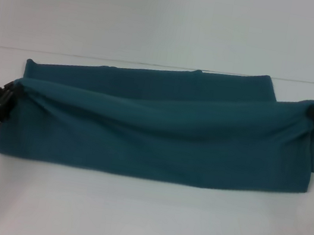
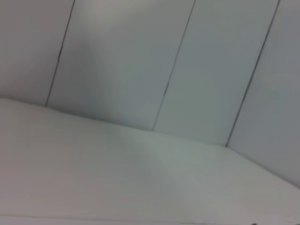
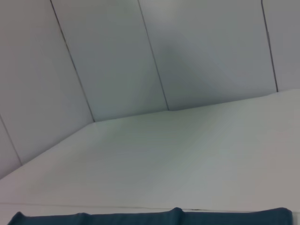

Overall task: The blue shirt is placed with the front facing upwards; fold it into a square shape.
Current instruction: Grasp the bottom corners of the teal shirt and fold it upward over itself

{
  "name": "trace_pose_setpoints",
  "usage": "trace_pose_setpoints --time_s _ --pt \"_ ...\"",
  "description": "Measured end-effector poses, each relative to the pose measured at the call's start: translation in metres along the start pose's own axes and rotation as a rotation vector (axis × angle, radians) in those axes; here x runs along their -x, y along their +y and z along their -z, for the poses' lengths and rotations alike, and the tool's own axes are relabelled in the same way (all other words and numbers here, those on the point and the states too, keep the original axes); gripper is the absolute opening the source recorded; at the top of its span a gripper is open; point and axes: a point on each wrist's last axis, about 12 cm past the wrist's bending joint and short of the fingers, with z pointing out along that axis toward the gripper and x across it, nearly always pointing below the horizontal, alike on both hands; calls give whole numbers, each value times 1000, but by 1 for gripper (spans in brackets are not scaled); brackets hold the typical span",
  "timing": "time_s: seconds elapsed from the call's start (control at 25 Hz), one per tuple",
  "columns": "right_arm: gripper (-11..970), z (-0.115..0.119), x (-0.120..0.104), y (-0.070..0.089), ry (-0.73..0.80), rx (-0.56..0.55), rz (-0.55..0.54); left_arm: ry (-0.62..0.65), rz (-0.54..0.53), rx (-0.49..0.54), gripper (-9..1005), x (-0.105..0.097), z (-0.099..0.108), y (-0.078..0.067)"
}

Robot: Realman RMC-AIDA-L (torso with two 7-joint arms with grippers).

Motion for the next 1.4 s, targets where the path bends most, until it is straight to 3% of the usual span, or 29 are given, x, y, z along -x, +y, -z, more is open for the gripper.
trace_pose_setpoints --time_s 0.4,1.0,1.4 --pt "74 -28 11 -5 15 -82 1 41 -24 102 56 13 -38 2" --pt "75 -74 14 5 69 -160 22 38 -5 183 56 24 -64 0" --pt "76 -83 25 4 52 -196 26 65 -7 222 57 25 -75 -2"
